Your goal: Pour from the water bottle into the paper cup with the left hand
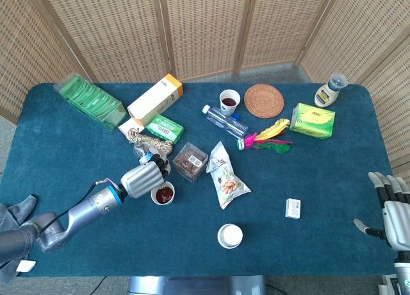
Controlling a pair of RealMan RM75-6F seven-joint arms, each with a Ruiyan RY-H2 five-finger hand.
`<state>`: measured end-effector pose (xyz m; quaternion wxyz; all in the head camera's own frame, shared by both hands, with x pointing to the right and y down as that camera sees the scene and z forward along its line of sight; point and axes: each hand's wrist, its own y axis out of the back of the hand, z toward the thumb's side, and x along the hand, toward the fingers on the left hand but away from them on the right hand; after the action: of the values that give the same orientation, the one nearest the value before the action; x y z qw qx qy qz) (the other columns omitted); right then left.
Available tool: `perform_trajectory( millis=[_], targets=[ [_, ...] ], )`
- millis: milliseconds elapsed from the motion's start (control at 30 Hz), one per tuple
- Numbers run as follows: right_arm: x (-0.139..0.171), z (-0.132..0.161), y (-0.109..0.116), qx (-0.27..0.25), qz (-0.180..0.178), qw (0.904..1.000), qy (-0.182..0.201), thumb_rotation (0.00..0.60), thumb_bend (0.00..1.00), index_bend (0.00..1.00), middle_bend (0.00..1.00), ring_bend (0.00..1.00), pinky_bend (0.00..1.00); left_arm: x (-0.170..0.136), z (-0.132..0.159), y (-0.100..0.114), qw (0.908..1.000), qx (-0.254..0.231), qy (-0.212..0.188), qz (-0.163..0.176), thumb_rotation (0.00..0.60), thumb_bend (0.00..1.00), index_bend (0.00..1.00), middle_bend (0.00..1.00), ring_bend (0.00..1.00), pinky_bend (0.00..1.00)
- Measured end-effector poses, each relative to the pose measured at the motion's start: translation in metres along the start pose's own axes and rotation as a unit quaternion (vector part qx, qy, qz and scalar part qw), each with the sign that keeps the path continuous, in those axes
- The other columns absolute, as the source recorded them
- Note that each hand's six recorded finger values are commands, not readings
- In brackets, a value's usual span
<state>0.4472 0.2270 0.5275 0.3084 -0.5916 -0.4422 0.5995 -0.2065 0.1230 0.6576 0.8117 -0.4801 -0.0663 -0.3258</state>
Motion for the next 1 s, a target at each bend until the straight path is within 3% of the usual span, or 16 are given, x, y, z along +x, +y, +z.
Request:
perform_trajectory(
  millis=[633,1000],
  targets=[
    [0.0008,0.0006,0.0005,-0.001,-0.001,1.0,0.001,0.6,0.0,0.0,0.0,0.0,0.0,-0.0031,0.0015,0.0017,0.9997,0.024,-0.005,0.006,0.6,0.5,0.6,0.47,0.3,0.39],
    [0.001,0.0008,0.0004,0.0,-0.001,1.0,0.002,0.6,0.0,0.0,0.0,0.0,0.0,-0.0093,-0.0017,-0.0017,0.9983,-0.054,0.023,-0.006,0.6,0.5,0.59,0.46,0.3,0.4]
  ],
)
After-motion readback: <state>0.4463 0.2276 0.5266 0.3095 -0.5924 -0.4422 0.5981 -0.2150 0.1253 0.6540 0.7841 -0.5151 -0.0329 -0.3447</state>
